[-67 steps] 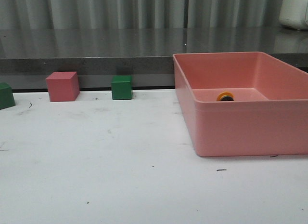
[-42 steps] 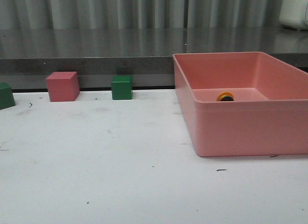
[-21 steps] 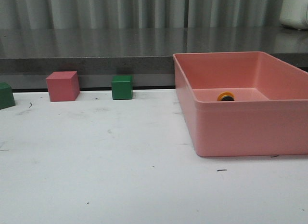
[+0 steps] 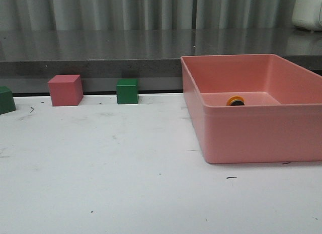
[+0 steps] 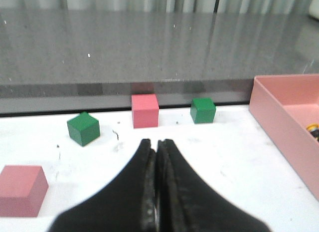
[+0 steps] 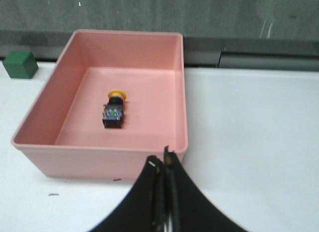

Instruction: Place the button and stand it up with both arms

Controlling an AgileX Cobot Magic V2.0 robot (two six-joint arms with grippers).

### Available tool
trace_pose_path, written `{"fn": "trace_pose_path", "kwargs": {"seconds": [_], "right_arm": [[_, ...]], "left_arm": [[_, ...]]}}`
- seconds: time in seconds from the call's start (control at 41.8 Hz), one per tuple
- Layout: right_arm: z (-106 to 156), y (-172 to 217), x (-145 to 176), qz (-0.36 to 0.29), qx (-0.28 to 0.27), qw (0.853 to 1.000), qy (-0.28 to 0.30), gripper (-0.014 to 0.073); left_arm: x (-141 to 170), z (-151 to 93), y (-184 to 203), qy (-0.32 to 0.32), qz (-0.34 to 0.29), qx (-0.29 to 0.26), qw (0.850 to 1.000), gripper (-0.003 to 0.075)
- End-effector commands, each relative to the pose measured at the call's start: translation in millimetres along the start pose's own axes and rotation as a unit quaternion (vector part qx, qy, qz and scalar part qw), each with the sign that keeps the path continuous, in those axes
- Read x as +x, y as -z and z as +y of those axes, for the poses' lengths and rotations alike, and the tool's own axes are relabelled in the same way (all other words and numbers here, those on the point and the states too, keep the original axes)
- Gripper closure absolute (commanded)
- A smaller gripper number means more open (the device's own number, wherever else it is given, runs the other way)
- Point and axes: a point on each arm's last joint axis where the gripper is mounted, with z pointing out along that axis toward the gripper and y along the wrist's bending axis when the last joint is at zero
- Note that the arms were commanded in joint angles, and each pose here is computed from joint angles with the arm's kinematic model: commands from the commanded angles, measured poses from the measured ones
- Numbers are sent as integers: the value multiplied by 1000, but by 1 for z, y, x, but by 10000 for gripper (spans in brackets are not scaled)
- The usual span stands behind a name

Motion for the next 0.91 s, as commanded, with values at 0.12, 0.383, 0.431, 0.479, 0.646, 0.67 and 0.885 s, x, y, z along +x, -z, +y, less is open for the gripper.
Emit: {"fn": "trace_pose_path", "kwargs": {"seconds": [0.12, 0.383, 0.431, 0.479, 0.646, 0.67, 0.885], "right_arm": [[0, -27, -12, 26, 7, 1000, 7, 662], [0, -53, -8, 83, 7, 996, 23, 382], [0, -56, -7, 91, 6, 996, 21, 239], [0, -58, -6, 96, 4, 995, 17, 127], [2, -65, -9, 108, -5, 994, 0, -31], [3, -65, -10, 108, -8, 994, -1, -28], [21, -77, -33, 121, -52, 991, 23, 28]], "left_arm": [[-10, 0, -24, 11, 16, 4, 1000, 740], [-7, 3, -43, 5, 55, -2, 998, 569], [-6, 3, -44, 5, 59, -2, 998, 447], [-6, 3, -46, 6, 62, -3, 998, 328], [-7, 3, -46, 6, 59, -3, 998, 195], [-7, 3, -46, 6, 58, -3, 998, 195], [-7, 3, -46, 6, 58, -3, 998, 197]]}}
